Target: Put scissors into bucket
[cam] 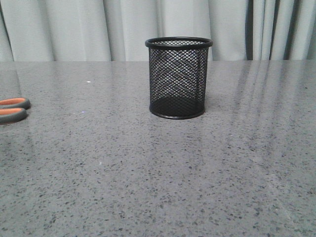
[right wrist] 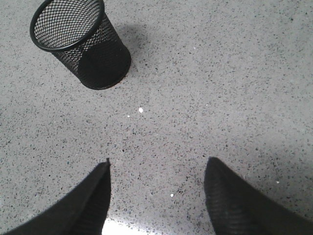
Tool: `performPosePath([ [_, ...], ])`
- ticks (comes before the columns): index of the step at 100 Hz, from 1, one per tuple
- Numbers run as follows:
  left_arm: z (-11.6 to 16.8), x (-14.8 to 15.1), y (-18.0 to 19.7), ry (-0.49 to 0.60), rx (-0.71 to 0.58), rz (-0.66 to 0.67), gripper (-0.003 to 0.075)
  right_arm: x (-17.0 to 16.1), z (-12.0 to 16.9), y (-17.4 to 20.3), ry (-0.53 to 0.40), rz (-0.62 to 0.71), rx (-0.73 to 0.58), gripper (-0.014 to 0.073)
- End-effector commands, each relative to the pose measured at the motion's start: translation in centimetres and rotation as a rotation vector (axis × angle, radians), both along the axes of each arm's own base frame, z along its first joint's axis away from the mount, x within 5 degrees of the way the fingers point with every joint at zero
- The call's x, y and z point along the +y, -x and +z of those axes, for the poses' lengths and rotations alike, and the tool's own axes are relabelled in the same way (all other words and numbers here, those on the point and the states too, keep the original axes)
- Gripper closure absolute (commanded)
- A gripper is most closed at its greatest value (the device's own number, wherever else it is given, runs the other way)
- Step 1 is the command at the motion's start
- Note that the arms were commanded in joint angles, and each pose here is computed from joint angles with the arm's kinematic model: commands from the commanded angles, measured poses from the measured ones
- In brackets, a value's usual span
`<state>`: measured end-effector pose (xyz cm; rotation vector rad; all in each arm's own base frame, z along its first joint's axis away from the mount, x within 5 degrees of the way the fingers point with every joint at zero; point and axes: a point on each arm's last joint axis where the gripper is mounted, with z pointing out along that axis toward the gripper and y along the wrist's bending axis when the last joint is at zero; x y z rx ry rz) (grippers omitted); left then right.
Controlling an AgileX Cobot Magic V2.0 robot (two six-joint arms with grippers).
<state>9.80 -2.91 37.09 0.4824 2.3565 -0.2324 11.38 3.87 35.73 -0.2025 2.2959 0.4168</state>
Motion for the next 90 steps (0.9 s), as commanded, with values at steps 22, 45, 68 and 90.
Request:
performPosePath([
  [22, 1.7, -0.1, -6.2, -0.107, 0.077, -0.107, 0.0363, 0.0, 1.4, -0.4, -0.013, -0.006, -0.085, 0.0215],
  [45, 0.0, -0.7, -10.7, -0.348, 0.071, -0.504, 0.0365, 0.0, 1.3, -0.3, 0.008, 0.014, -0.085, 0.0215],
  [68, -2.7, -0.2, -13.8, -0.519, 0.1, -0.717, 0.0365, 0.0, 1.3, -0.3, 0.016, 0.021, -0.089, 0.0215],
  [90, -5.4, -0.2, -16.1, -0.569, 0.154, -0.865, 0.0365, 0.0, 1.4, -0.4, 0.019, 0.021, -0.101, 0.0215],
])
